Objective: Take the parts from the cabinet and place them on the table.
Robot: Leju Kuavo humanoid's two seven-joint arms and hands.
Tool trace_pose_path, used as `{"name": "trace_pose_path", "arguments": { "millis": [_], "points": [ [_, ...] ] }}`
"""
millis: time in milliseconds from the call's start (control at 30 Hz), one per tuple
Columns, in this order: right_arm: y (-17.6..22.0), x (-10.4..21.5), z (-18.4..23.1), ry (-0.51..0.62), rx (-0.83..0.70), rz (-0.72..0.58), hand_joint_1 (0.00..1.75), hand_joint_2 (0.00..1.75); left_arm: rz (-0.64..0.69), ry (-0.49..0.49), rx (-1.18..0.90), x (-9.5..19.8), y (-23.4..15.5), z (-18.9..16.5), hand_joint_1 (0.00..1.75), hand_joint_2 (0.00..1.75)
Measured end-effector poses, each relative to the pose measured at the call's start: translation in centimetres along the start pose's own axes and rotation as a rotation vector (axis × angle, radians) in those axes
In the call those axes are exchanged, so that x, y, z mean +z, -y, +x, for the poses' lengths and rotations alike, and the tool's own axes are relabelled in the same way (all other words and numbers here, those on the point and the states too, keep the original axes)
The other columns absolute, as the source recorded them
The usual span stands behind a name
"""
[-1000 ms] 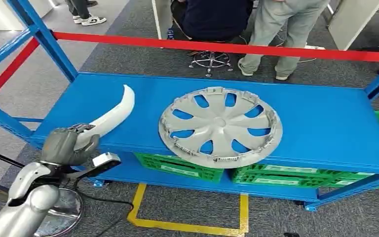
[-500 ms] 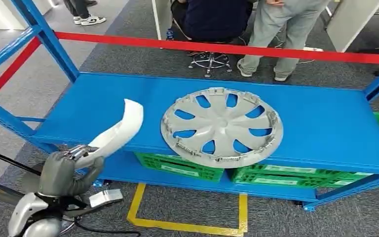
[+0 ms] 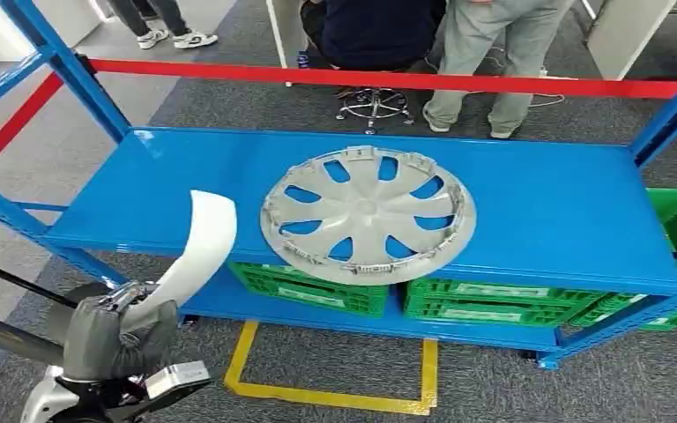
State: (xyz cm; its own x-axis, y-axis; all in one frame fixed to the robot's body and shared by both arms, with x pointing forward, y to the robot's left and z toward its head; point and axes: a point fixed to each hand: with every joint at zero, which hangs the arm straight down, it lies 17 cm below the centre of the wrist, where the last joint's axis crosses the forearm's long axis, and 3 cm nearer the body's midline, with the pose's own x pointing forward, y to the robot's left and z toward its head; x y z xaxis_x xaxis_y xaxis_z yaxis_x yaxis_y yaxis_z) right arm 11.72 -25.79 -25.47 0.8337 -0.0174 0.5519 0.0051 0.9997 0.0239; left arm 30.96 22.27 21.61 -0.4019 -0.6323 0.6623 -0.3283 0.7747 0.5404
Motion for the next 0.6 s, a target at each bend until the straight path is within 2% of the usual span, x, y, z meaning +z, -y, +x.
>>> {"name": "trace_pose_path", "arguments": {
  "millis": [600],
  "points": [
    [0.06,0.05,-0.07,0.000,-0.005,0.000,0.00,1.75,0.030,-0.012,0.022,0.22,-0.79,0.34,1.75,1.75]
  ]
}}
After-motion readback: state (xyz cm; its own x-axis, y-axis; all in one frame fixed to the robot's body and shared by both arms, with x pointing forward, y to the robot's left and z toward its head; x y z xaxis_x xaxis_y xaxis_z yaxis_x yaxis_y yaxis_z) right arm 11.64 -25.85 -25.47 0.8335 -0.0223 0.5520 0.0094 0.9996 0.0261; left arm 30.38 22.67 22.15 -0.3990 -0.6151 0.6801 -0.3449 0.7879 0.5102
